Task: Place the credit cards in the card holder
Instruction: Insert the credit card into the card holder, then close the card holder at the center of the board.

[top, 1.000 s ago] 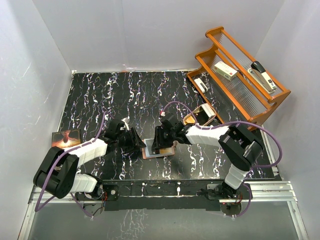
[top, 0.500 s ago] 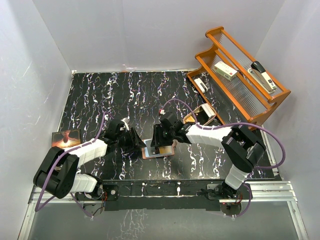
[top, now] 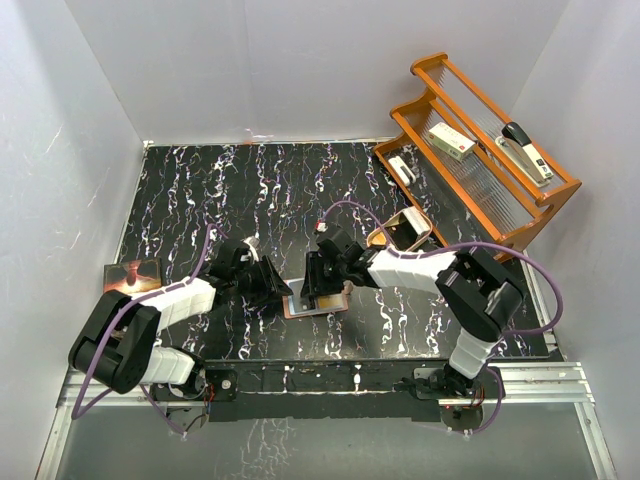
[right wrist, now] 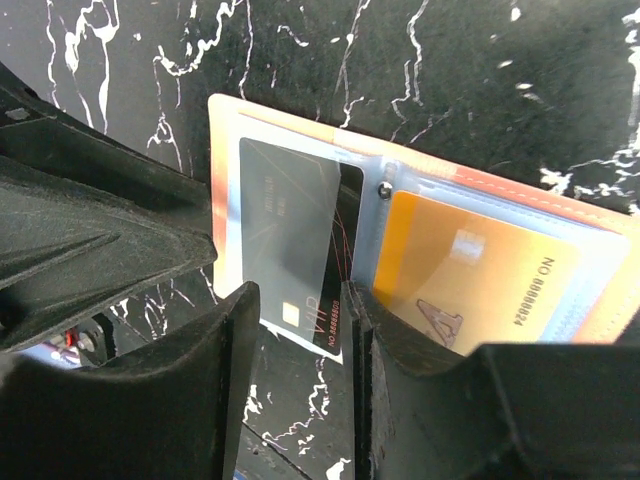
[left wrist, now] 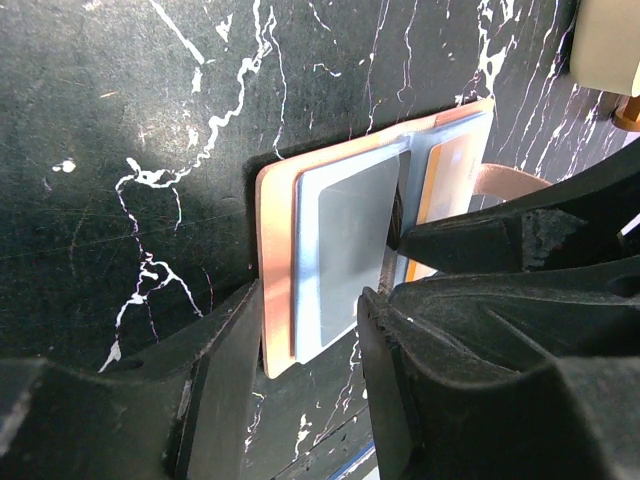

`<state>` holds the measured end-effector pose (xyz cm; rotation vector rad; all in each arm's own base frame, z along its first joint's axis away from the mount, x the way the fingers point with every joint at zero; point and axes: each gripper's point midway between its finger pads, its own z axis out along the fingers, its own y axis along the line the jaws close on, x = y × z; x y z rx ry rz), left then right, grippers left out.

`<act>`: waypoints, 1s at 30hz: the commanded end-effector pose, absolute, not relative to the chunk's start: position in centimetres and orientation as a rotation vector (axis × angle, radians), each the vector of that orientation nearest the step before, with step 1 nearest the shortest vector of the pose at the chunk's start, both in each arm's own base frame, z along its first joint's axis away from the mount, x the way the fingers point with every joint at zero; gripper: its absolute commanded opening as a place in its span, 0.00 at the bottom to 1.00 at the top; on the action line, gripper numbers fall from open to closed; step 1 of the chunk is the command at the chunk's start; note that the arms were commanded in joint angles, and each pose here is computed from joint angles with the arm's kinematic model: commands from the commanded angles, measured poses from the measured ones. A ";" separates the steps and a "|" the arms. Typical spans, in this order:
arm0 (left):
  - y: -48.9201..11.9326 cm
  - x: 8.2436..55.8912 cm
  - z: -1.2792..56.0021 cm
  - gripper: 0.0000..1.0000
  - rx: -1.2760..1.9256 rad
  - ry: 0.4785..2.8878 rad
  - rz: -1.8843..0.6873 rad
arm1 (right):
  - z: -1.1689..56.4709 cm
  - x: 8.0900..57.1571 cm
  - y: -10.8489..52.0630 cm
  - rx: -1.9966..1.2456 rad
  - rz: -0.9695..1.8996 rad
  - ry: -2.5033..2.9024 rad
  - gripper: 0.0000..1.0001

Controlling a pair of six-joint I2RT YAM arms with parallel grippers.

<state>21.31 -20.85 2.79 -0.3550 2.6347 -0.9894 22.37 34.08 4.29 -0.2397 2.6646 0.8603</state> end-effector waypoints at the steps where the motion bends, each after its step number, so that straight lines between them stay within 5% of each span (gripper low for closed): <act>1: -20.9 20.8 2.6 0.41 -0.343 2.647 -1.002 | 6.2 22.8 36.9 -0.272 1.004 2.586 0.34; 10: -21.2 21.2 3.4 0.40 -0.331 2.633 -1.014 | 5.8 21.9 37.7 -0.272 1.071 2.609 0.32; 30: -20.4 21.9 3.1 0.50 -0.339 2.657 -0.908 | 9.7 26.5 25.0 -0.307 0.190 2.489 0.55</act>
